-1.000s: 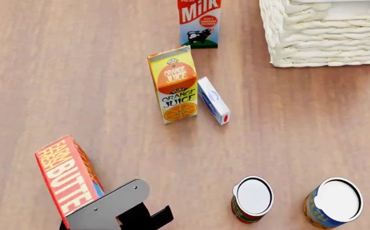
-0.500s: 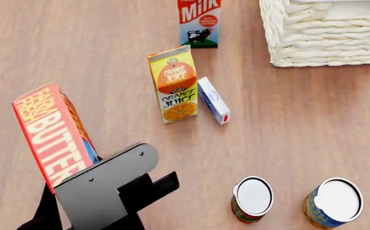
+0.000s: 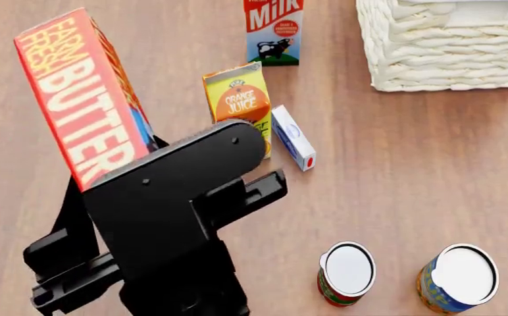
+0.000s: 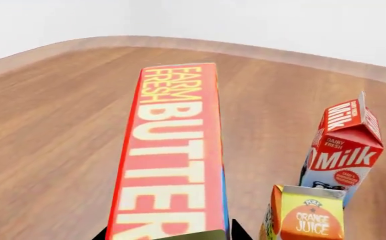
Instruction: Pick up the cream cheese box and the butter, and put them in the basket.
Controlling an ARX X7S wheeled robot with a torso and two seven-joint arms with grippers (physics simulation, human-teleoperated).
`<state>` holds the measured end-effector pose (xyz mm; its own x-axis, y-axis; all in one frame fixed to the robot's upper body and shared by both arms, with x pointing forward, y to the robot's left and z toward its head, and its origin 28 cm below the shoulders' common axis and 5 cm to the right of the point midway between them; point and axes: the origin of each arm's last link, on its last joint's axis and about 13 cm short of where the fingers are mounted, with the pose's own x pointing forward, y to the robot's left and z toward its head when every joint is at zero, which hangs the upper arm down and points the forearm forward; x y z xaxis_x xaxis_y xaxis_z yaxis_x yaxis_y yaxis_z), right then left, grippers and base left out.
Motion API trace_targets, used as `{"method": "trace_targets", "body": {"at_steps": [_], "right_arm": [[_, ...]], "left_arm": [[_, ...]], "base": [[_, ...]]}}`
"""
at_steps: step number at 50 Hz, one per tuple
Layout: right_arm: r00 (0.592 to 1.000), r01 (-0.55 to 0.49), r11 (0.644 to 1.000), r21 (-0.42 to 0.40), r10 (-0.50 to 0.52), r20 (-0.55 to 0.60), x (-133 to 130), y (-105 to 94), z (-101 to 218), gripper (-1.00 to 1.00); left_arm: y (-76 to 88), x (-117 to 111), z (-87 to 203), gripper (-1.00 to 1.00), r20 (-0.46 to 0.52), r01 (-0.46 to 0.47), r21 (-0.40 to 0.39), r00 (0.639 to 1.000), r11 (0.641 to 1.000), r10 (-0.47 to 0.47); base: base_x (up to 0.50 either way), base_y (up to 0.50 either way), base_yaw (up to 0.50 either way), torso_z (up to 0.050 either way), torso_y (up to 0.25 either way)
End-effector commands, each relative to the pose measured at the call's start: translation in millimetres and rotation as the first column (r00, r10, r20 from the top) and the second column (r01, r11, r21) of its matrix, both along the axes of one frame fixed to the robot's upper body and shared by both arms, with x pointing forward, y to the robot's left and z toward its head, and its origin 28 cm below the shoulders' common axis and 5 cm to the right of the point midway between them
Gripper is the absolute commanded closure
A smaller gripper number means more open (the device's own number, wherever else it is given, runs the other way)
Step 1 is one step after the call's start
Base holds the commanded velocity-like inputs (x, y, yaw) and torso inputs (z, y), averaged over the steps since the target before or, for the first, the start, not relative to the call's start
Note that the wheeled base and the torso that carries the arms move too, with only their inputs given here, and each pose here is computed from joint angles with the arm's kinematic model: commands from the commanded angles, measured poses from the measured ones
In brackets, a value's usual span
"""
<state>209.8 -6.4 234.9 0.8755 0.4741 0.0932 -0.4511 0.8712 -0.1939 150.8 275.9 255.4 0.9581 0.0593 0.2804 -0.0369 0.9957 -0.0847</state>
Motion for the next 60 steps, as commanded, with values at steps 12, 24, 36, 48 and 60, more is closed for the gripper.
{"method": "trace_targets", "body": {"at_steps": [12,24,36,48,60], "right_arm": [[0.971,0.092,0.996,0.007,-0.091,0.22,-10,-24.5,66,1.0],[0.948,0.148,0.988,0.036,-0.152,0.278,-11,-40.0,97,1.0],[0.936,0.195,0.98,0.043,-0.199,0.292,-8,-55.4,121,1.0],[0.917,0.234,0.97,0.071,-0.244,0.317,-13,-70.1,154,1.0],[0.897,0.278,0.953,0.122,-0.303,0.323,-11,-86.1,187,1.0]], "left_arm": [[1.4,-2,1,-1.0,0.005,-0.003,-0.004,1.0,1.0,0.003],[2.2,-3,2,-1.0,0.009,-0.005,-0.005,1.0,1.0,0.005],[3.6,-5,3,-1.0,0.015,-0.009,-0.009,1.0,1.0,0.009],[2.4,-3,2,-1.0,0.011,-0.01,-0.005,1.0,1.0,0.01],[2.4,-3,2,-1.0,0.013,-0.009,-0.006,1.0,1.0,0.009]], "base": [[0.0,0.0,0.0,0.0,0.002],[0.0,0.0,0.0,0.0,0.002],[0.0,0.0,0.0,0.0,0.002],[0.0,0.0,0.0,0.001,0.002],[0.0,0.0,0.0,0.0,0.002]]}}
